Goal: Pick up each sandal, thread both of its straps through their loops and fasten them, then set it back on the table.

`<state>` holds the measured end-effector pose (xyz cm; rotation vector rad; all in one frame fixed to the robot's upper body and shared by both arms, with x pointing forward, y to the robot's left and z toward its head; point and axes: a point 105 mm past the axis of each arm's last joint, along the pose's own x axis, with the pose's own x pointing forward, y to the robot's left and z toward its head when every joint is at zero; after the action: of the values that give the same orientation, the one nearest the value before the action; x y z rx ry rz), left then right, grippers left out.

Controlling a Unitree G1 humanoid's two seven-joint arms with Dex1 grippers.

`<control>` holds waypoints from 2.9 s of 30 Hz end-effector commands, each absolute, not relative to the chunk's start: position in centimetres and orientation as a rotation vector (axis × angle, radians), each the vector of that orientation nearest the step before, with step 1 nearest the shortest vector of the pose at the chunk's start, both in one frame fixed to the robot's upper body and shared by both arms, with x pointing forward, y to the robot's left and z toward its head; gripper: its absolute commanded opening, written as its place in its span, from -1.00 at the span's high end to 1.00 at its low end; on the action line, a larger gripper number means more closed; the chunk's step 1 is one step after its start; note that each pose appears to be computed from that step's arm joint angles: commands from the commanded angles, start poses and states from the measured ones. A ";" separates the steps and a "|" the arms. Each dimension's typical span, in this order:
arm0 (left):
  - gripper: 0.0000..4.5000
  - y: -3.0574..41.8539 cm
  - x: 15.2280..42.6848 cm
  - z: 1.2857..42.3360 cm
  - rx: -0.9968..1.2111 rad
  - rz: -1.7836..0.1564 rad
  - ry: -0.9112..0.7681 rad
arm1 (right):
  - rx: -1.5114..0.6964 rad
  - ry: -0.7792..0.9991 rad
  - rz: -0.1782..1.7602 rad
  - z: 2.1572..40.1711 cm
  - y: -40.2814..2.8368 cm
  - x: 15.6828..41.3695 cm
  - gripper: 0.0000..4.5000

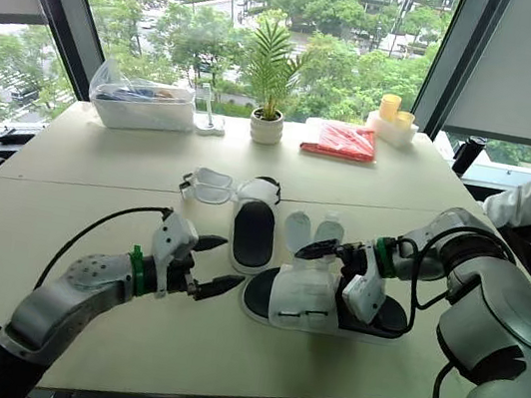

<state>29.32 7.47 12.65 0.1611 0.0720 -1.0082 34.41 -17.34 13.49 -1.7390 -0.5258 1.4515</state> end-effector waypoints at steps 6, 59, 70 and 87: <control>-0.39 5.6 30.0 12.2 0.326 -1.196 -0.007 | -1.261 0.066 1.049 15.5 -24.4 34.7 -1.00; 0.99 0.7 30.3 6.3 0.291 -1.397 0.145 | 0.359 0.576 0.855 18.8 -19.7 38.7 -1.00; 0.99 1.1 30.0 6.2 0.282 -1.376 0.156 | 0.580 0.594 0.858 17.4 -16.1 40.6 -1.00; 1.00 1.6 29.7 6.2 0.276 -1.343 0.158 | 0.701 0.324 0.779 21.6 -14.5 44.0 -0.71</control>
<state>30.02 1.04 7.83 0.2680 0.0809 -1.3537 43.41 -14.50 18.62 0.6989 0.4332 0.7659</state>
